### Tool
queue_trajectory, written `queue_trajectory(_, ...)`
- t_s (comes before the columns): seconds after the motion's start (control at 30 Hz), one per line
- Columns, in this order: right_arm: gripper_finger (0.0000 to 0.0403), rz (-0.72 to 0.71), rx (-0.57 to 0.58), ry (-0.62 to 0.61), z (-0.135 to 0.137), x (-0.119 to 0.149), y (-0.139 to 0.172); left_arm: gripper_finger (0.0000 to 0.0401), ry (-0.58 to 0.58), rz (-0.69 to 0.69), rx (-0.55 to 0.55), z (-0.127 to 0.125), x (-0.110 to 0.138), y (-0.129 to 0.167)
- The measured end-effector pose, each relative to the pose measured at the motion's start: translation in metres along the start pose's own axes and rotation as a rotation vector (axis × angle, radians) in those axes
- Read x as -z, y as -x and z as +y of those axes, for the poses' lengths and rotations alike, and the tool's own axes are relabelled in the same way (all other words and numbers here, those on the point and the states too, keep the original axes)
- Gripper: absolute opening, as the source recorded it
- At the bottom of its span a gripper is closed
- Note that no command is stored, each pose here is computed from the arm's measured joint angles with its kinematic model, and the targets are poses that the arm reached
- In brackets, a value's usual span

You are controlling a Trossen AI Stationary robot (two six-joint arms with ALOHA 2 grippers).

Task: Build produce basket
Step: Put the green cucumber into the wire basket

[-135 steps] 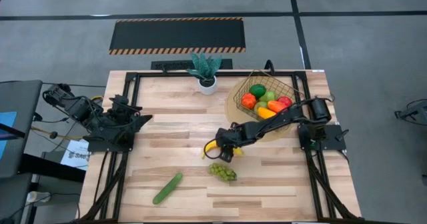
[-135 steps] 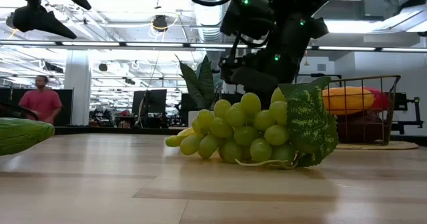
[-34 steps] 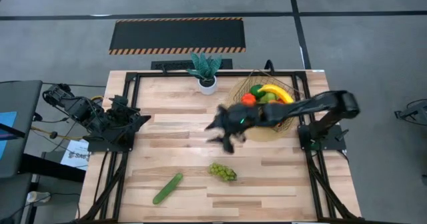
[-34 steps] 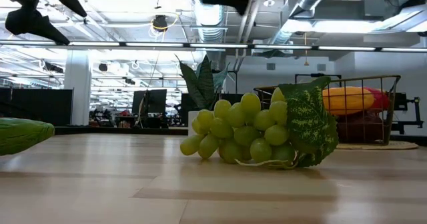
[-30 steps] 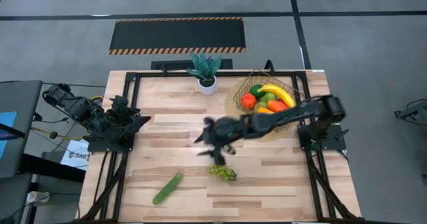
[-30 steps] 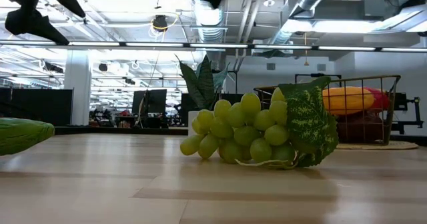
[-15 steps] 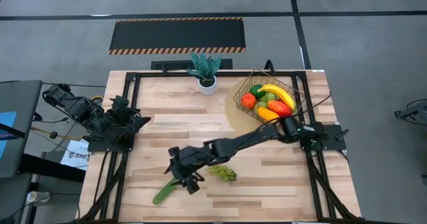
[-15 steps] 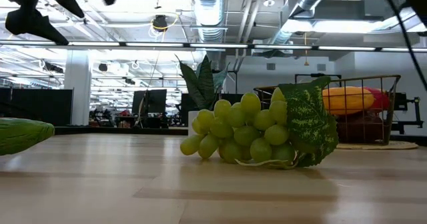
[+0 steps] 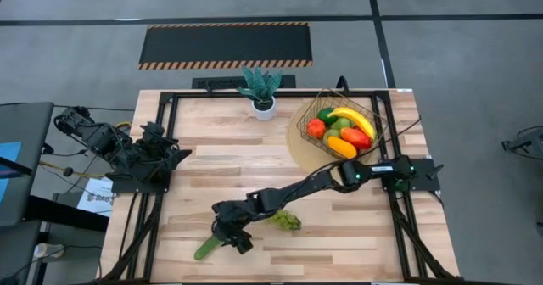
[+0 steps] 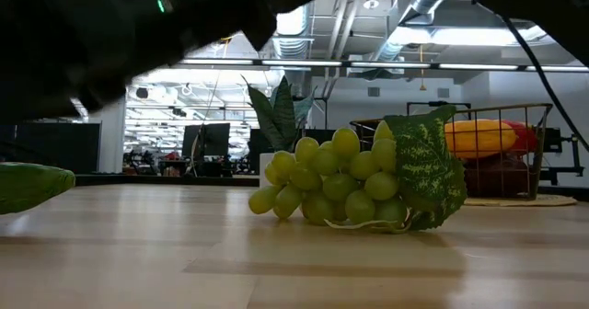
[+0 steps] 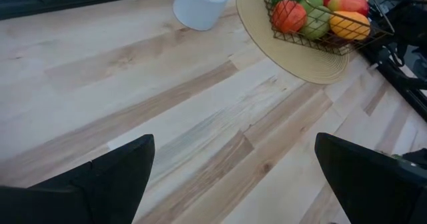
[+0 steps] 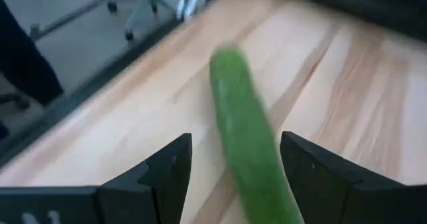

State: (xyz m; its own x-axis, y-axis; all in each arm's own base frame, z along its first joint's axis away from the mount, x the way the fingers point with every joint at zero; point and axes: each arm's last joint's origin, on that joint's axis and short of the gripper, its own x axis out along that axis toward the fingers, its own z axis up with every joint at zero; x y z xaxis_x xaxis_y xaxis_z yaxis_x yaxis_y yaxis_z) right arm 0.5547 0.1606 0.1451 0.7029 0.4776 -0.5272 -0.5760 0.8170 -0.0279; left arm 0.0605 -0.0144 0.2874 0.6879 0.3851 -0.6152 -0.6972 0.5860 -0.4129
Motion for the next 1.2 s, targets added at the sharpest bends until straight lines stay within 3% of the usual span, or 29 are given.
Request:
queue_trajectory(0.4, 0.0238, 0.107, 0.015, -0.063, -0.011, 0.022, -0.004, 0.0399, -0.006, 0.0, -0.001, 0.0, 0.0, 0.0)
queue_trajectory(0.53, 0.0195, 0.132, 0.008, -0.067, -0.009, 0.024, -0.004, 0.0399, -0.008, 0.0, -0.002, 0.0, 0.0, 0.0)
queue_trajectory(0.73, 0.0096, 0.148, 0.004, -0.104, -0.008, 0.025, -0.003, 0.0399, -0.026, -0.001, -0.003, 0.0, 0.0, 0.0)
queue_trajectory(0.83, 0.0093, 0.139, 0.014, -0.159, -0.01, 0.017, 0.004, 0.0399, -0.026, 0.0, -0.003, 0.0, 0.0, 0.0)
queue_trajectory(1.0, 0.0102, 0.085, 0.052, -0.196, -0.026, -0.028, 0.054, 0.0399, -0.026, -0.001, -0.003, 0.0, 0.0, 0.0)
queue_trajectory(1.2, 0.012, 0.149, 0.132, -0.236, -0.06, -0.072, 0.17, 0.0399, -0.025, 0.0, -0.003, 0.0, 0.0, 0.0)
